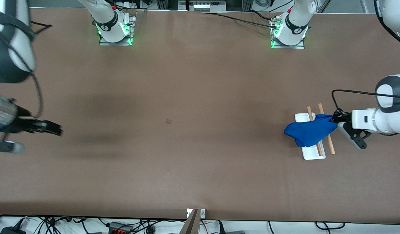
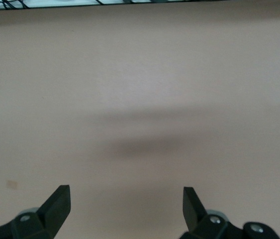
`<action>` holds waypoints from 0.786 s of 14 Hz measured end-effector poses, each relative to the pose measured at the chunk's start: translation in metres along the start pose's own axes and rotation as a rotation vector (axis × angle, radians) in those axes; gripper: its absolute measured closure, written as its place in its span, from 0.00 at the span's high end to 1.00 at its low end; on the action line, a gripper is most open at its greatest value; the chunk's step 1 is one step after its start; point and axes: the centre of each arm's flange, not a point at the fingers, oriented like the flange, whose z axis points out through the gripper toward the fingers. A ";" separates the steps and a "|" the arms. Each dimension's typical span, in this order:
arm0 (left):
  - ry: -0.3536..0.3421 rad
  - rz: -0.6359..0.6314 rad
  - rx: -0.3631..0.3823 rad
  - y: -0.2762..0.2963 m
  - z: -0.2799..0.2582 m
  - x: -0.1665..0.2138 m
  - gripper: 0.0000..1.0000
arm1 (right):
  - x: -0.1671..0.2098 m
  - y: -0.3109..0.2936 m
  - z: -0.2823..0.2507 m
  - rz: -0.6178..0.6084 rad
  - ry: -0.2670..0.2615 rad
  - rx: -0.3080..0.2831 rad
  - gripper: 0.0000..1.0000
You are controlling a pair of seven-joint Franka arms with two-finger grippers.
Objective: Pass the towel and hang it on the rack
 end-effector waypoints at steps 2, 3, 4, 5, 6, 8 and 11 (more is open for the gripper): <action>-0.011 0.010 0.004 -0.010 0.001 -0.013 0.03 | -0.017 0.025 -0.021 0.017 -0.025 -0.012 1.00; -0.017 0.009 0.006 -0.015 0.002 -0.019 0.03 | -0.025 0.034 -0.029 0.029 -0.035 0.003 1.00; -0.020 0.011 0.007 -0.019 0.003 -0.024 0.03 | -0.029 0.042 -0.035 0.029 -0.038 0.018 1.00; -0.023 0.016 0.007 -0.022 0.003 -0.028 0.03 | -0.032 0.051 -0.039 0.026 -0.035 0.023 1.00; -0.025 0.026 0.006 -0.024 0.005 -0.029 0.03 | -0.034 0.056 -0.041 0.021 -0.034 0.019 1.00; -0.025 0.035 -0.003 -0.031 0.012 -0.035 0.03 | -0.036 0.056 -0.041 0.017 -0.037 0.016 1.00; -0.007 0.026 -0.001 -0.054 0.032 -0.051 0.03 | -0.040 0.050 -0.037 0.005 -0.045 0.022 1.00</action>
